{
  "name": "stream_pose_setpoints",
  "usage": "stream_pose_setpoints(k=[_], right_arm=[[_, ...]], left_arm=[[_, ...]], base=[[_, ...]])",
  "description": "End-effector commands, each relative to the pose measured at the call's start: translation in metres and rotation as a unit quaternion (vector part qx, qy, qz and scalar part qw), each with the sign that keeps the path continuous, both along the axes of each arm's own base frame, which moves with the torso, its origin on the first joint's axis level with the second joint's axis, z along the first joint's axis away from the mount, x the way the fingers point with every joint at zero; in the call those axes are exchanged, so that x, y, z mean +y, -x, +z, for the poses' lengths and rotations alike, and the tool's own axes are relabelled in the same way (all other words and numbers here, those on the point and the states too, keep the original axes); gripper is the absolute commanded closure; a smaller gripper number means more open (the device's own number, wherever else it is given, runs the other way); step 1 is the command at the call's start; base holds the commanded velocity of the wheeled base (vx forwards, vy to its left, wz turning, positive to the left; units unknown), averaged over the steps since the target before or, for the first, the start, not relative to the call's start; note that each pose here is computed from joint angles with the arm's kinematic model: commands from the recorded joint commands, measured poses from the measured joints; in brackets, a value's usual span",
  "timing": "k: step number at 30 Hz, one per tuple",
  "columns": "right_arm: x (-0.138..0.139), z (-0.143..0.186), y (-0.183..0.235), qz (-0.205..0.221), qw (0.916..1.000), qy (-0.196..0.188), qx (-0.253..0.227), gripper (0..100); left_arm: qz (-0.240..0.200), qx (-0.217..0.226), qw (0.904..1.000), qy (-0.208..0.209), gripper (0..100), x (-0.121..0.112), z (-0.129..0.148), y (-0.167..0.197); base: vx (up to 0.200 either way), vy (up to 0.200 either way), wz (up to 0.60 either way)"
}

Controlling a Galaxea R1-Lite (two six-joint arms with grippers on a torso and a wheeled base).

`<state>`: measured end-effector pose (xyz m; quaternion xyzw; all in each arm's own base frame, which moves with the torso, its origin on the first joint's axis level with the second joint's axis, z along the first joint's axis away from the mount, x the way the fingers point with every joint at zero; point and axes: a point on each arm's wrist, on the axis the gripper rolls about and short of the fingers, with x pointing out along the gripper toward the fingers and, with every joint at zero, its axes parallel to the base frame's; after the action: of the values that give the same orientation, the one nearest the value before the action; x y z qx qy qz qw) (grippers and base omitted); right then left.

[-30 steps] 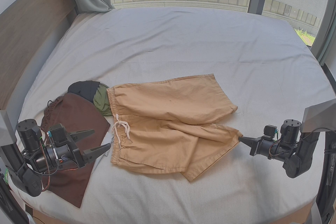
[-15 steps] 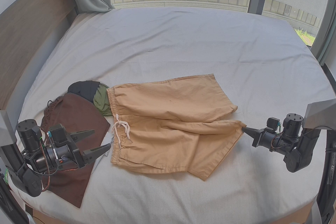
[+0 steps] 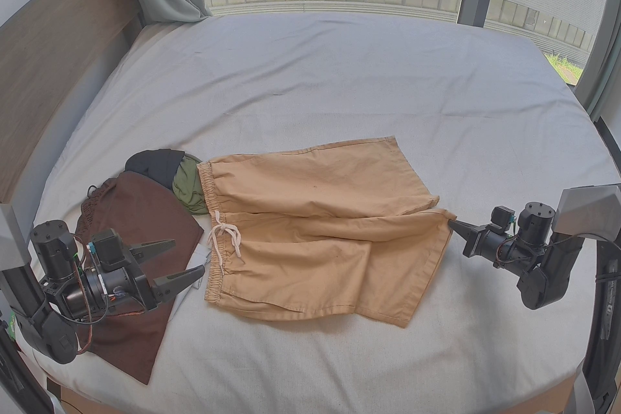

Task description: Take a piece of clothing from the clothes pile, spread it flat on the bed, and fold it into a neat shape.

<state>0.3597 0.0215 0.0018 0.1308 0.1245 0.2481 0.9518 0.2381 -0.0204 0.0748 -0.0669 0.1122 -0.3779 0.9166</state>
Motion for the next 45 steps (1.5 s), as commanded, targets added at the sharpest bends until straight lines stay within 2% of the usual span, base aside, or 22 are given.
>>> stream_pose_setpoints(k=[1, 16, 17, 25, 31, 38, 39, 45], right_arm=[[0.002, -0.003, -0.002, 0.003, 1.0000, 0.000, 0.001, 100], [0.004, -0.003, -0.005, -0.002, 1.0000, 0.001, -0.004, 100], [0.004, -0.003, -0.005, -0.002, 1.0000, 0.001, -0.004, 0], [0.009, 0.005, 0.012, 0.009, 0.9999, 0.001, 0.010, 0], [0.021, -0.003, 0.044, 0.045, 0.9969, 0.006, 0.064, 0], [0.032, -0.009, 0.059, 0.064, 0.9936, 0.009, 0.092, 0], [0.038, -0.014, 0.071, 0.075, 0.9902, 0.012, 0.118, 0], [0.046, -0.020, 0.082, 0.086, 0.9860, 0.014, 0.142, 0]], left_arm=[[0.000, 0.000, 1.0000, 0.000, 0, 0.000, 0.000, 0.000], [0.000, 0.000, 1.0000, 0.000, 0, 0.000, 0.000, -0.001], [0.000, 0.000, 1.0000, 0.000, 0, 0.000, 0.000, -0.001], [0.000, 0.001, 1.0000, -0.002, 0, 0.000, -0.002, -0.001], [0.000, 0.003, 1.0000, -0.002, 0, 0.000, -0.002, -0.001], [-0.001, 0.004, 1.0000, -0.001, 0, 0.000, -0.003, -0.001], [-0.002, 0.006, 1.0000, -0.001, 0, 0.000, -0.003, -0.001], [-0.003, 0.006, 1.0000, -0.004, 0, 0.000, -0.005, -0.002]], base=[[0.000, 0.000, 0.00], [0.000, 0.000, 0.00], [0.000, 0.000, 0.00], [0.000, 0.000, 0.00], [0.000, 0.000, 0.00], [0.000, 0.000, 0.00], [0.000, 0.000, 0.00], [0.000, 0.000, 0.00]])
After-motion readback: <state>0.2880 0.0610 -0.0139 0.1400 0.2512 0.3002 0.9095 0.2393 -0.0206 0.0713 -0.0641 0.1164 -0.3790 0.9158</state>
